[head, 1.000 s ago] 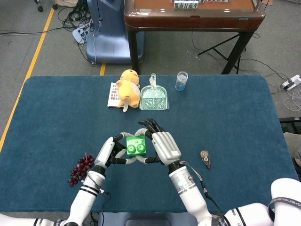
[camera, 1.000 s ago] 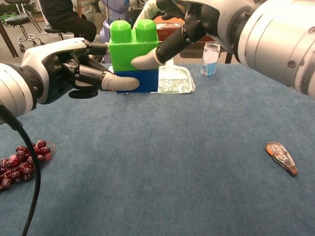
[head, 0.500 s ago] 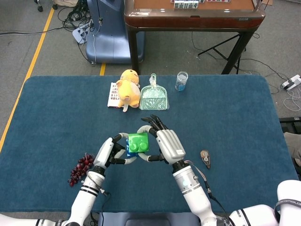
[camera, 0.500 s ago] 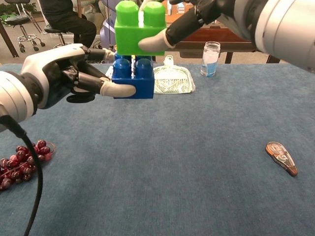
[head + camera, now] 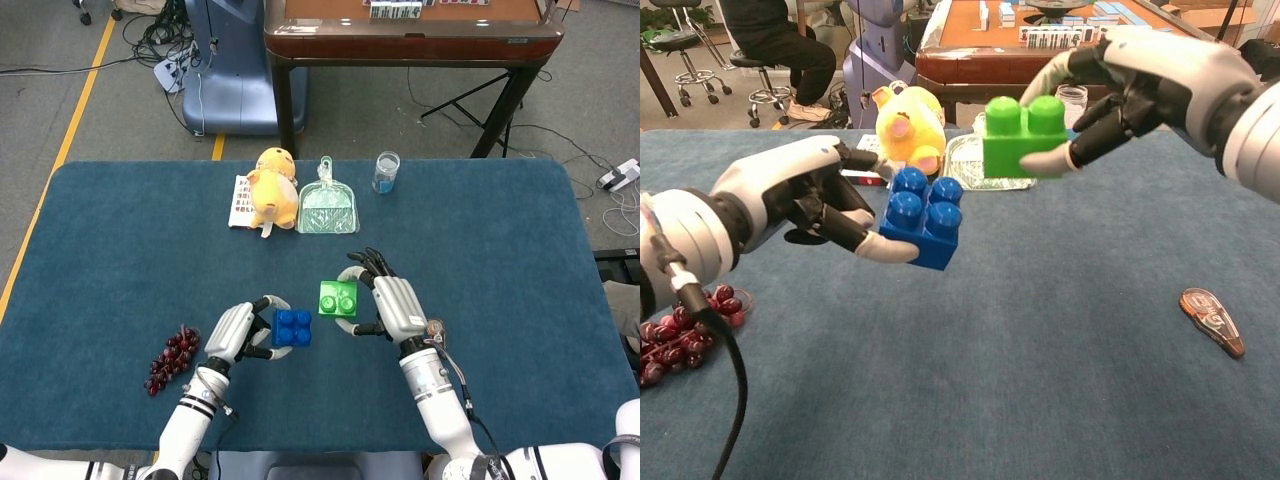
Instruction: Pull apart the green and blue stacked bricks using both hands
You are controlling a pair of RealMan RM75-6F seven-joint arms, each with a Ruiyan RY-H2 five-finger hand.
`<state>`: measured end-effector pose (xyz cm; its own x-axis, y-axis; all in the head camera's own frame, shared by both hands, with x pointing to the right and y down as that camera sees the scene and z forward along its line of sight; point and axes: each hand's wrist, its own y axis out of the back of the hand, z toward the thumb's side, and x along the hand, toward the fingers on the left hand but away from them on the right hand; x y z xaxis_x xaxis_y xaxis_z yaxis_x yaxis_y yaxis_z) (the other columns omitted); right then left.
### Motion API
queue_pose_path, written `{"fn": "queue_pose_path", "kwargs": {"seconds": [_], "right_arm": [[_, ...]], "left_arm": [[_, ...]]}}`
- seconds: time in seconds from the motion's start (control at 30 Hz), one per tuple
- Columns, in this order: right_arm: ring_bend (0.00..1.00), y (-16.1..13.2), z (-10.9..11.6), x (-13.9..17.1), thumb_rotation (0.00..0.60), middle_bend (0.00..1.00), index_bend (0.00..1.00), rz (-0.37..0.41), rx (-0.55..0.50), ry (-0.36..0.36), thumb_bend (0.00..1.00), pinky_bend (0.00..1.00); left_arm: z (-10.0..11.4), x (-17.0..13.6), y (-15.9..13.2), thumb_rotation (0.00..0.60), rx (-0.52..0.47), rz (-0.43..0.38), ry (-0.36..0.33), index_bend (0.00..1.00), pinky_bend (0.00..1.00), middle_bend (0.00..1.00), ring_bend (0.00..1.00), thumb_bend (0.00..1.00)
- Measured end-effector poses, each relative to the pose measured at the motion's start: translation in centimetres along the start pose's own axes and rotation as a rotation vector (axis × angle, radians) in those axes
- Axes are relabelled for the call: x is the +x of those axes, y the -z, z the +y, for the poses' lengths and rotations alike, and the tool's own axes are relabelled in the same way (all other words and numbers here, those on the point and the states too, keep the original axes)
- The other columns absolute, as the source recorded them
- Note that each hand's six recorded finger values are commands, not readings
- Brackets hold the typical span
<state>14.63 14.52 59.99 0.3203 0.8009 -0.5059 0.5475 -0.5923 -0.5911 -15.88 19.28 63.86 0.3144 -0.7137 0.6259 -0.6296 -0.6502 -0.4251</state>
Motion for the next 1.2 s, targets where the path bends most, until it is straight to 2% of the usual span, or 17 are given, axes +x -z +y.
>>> {"fn": "queue_pose_path", "kwargs": {"seconds": [0.1,0.17,0.27,0.33,0.4,0.6,0.7,0.83,0.9,1.07,1.2], "right_arm": [[0.0,2.3,-0.8,-0.3,0.6,0.14,0.3,-0.042,0.038,-0.017,0.11,0.17],[0.0,3.6,-1.4,-0.4,0.6,0.13,0.13,-0.066,0.055,-0.035,0.03,0.16],[0.0,4.7,-1.8,-0.4,0.6,0.12,0.0,-0.082,0.069,-0.053,0.0,0.16],[0.0,4.8,-1.6,-0.4,0.6,0.12,0.0,-0.078,0.079,-0.047,0.0,0.15],[0.0,4.9,-1.3,-0.4,0.6,0.12,0.0,-0.072,0.088,-0.038,0.0,0.15],[0.0,4.9,0.1,0.1,0.6,0.12,0.0,-0.057,0.117,-0.003,0.0,0.15],[0.0,4.9,1.0,0.5,0.6,0.12,0.0,-0.043,0.156,0.019,0.0,0.15],[0.0,5.7,2.8,1.6,0.6,0.12,0.0,-0.032,0.238,0.052,0.0,0.15],[0.0,6.3,3.5,2.3,0.6,0.12,0.0,-0.037,0.268,0.061,0.0,0.15],[0.0,8.7,5.5,4.4,0.6,0.12,0.0,-0.069,0.328,0.082,0.0,0.15],[0.0,10.7,6.7,6.1,0.6,0.12,0.0,-0.098,0.354,0.095,0.0,0.15]], "left_arm": [[-0.7,0.4,0.0,0.6,0.039,0.002,0.01,0.35,1.0,1.0,1.0,0.34],[-0.9,0.6,0.0,0.6,0.059,-0.001,0.01,0.24,1.0,1.0,1.0,0.31],[-0.8,0.7,-0.1,0.6,0.083,-0.009,0.004,0.11,1.0,1.0,1.0,0.2],[-0.6,0.7,-0.1,0.6,0.105,-0.01,-0.001,0.03,1.0,1.0,1.0,0.12],[-0.1,0.7,0.1,0.6,0.118,-0.007,-0.013,0.01,1.0,1.0,1.0,0.08],[1.5,0.3,0.6,0.6,0.148,-0.001,-0.045,0.0,1.0,1.0,1.0,0.07],[2.6,-0.3,1.3,0.6,0.184,0.001,-0.061,0.0,1.0,0.92,0.97,0.07],[5.0,-1.8,2.9,0.6,0.261,0.007,-0.101,0.0,0.99,0.78,0.77,0.07],[6.5,-2.9,4.1,0.6,0.3,0.017,-0.14,0.01,0.95,0.73,0.66,0.07],[9.5,-5.9,7.6,0.6,0.308,0.078,-0.241,0.04,0.75,0.54,0.47,0.07],[12.3,-8.3,11.0,0.6,0.417,0.125,-0.326,0.05,0.61,0.41,0.32,0.07]]}}
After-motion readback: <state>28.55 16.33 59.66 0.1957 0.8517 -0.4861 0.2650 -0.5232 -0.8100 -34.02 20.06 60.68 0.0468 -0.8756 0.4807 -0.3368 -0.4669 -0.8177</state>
